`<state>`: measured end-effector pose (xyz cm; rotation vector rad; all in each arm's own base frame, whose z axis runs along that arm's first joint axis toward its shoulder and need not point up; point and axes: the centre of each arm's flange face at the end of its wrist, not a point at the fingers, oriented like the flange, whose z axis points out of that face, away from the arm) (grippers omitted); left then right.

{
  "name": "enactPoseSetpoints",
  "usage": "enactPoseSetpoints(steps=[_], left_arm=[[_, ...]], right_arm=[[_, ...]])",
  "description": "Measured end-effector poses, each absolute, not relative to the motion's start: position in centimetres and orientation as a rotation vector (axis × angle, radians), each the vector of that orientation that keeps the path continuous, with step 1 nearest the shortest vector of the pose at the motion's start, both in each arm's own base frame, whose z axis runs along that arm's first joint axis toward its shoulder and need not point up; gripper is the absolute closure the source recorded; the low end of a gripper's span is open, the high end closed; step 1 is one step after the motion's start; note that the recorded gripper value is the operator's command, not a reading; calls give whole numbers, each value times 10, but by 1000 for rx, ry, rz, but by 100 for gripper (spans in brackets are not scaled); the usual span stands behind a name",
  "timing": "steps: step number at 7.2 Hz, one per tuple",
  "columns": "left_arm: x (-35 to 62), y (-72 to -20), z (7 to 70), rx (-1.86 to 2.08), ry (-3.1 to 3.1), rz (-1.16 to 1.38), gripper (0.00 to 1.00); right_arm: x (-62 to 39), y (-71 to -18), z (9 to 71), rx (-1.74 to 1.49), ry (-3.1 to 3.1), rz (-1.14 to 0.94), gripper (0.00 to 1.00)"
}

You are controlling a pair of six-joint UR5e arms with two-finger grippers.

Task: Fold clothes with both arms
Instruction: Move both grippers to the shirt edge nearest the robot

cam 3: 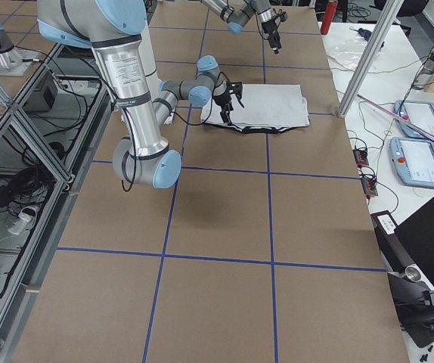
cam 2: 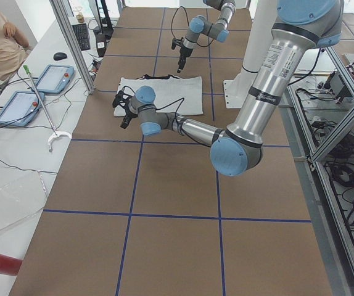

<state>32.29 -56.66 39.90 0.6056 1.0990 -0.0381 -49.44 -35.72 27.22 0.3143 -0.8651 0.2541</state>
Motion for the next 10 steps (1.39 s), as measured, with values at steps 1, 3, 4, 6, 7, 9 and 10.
enactPoseSetpoints(steps=[1, 3, 4, 6, 7, 9, 10], left_arm=[[330, -516, 391, 555, 1162, -76, 0], [358, -421, 379, 457, 1244, -180, 0], [374, -387, 371, 402, 1282, -243, 0], [408, -338, 360, 268, 1344, -371, 10], [424, -318, 358, 205, 1361, -425, 15], [455, -292, 357, 147, 1343, -480, 18], [466, -285, 356, 132, 1328, -486, 18]], right_arm=[[-488, -336, 268, 300, -921, 353, 0], [-484, -294, 254, 277, -1006, 513, 0], [-486, -275, 251, 263, -1047, 590, 0], [-484, -246, 273, 235, -1147, 702, 3], [-478, -238, 291, 229, -1181, 725, 3], [-479, -233, 306, 224, -1198, 740, 2], [-481, -233, 308, 223, -1199, 742, 2]])
